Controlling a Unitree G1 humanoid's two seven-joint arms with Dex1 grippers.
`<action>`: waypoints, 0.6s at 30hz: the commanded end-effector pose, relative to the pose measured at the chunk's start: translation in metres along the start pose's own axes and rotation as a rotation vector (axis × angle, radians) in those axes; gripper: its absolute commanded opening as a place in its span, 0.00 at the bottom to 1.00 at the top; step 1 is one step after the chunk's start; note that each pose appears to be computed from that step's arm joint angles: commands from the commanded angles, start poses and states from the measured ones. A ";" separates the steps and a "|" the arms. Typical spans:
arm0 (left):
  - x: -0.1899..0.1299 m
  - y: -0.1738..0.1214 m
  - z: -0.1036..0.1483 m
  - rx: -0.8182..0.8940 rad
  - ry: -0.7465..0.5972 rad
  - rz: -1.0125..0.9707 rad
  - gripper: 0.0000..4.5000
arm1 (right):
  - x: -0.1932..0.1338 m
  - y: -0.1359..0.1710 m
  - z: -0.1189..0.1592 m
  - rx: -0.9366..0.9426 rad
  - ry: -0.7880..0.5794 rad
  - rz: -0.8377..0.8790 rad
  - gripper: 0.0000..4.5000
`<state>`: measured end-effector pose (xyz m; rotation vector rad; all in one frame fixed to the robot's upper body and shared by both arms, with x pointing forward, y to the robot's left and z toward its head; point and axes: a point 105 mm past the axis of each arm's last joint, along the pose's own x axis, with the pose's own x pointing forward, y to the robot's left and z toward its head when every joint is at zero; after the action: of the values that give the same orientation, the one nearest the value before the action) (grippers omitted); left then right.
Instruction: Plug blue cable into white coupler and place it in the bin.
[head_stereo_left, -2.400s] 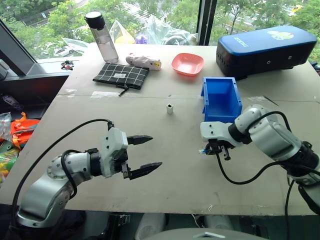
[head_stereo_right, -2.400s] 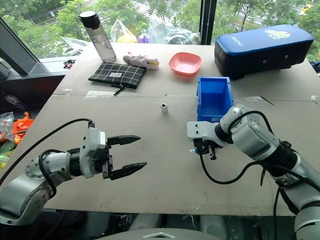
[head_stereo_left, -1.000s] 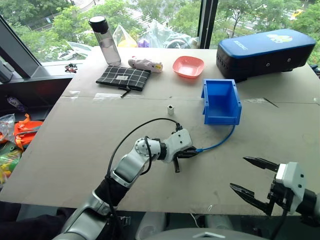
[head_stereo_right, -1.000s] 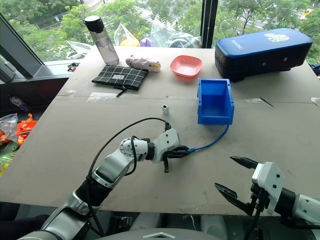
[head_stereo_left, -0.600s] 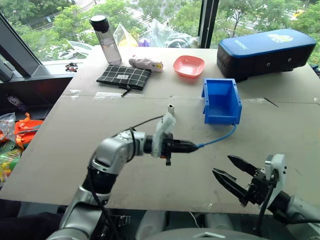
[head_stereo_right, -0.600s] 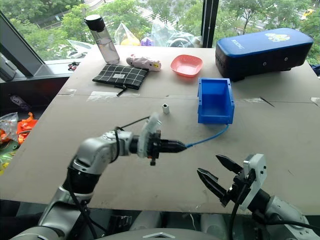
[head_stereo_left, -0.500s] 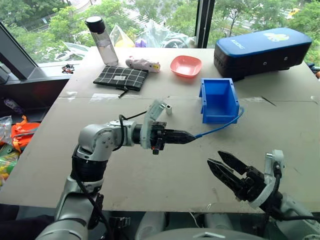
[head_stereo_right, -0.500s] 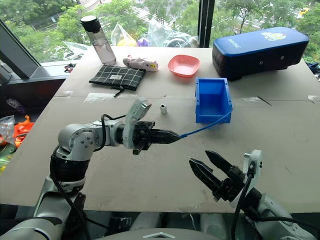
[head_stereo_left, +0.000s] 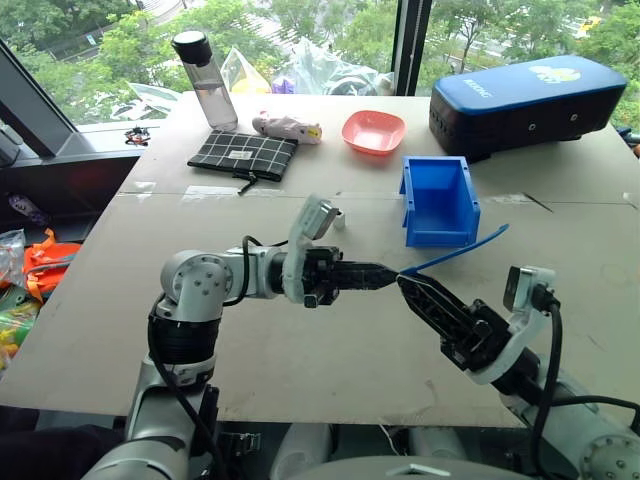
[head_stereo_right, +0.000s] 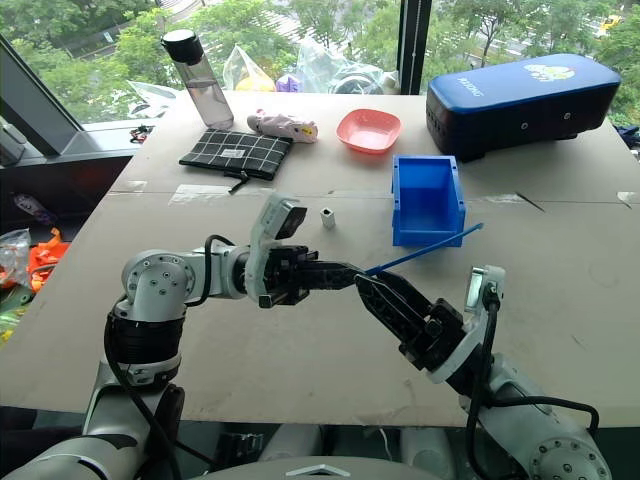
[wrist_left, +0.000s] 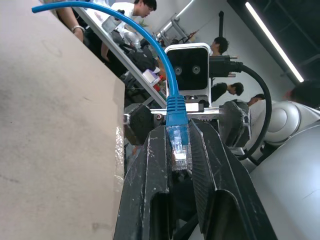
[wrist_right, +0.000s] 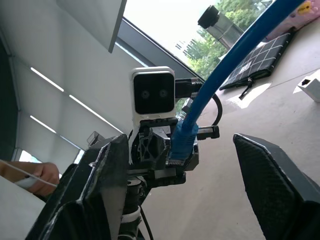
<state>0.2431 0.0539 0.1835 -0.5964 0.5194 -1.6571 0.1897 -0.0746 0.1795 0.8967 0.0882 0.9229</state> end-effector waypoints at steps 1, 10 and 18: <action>0.002 -0.012 0.002 0.039 0.006 -0.039 0.00 | -0.001 0.011 0.003 0.005 -0.017 0.049 0.73; 0.003 -0.013 -0.001 0.027 0.002 -0.046 0.00 | -0.002 0.008 0.000 0.017 -0.030 0.039 0.73; 0.006 -0.013 -0.005 0.019 0.005 -0.057 0.00 | 0.002 0.007 -0.002 0.035 -0.040 0.040 0.03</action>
<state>0.2386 0.0541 0.1813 -0.6116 0.5232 -1.6560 0.1877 -0.0732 0.1781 0.9433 0.0712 0.9204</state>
